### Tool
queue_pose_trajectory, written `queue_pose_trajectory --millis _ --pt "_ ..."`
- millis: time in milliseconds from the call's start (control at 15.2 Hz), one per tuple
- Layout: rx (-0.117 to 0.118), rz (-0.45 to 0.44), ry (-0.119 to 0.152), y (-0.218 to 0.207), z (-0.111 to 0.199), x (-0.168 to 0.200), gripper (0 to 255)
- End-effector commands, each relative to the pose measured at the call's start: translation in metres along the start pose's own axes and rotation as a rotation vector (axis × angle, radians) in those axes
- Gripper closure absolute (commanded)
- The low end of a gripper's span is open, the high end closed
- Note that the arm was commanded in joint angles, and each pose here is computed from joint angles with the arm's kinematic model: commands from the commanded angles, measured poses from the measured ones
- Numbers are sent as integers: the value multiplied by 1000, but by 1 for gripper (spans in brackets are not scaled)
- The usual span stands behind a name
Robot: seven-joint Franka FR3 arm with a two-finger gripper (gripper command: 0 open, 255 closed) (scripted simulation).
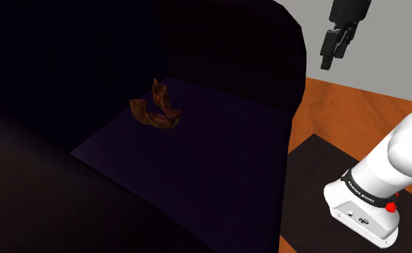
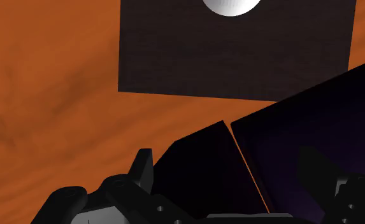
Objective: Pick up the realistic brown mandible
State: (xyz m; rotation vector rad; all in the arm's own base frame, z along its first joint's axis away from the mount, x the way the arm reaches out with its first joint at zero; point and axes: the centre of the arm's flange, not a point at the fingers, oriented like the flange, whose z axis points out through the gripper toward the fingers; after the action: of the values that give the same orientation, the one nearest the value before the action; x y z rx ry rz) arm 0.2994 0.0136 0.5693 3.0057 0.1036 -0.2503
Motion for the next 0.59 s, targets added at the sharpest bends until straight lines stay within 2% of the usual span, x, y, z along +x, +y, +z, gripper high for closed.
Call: queue_pose_trajectory --millis 0,528 --pt "0 0 0 0 0 0 0" --pt "26 85 3 -93 7 41 0"
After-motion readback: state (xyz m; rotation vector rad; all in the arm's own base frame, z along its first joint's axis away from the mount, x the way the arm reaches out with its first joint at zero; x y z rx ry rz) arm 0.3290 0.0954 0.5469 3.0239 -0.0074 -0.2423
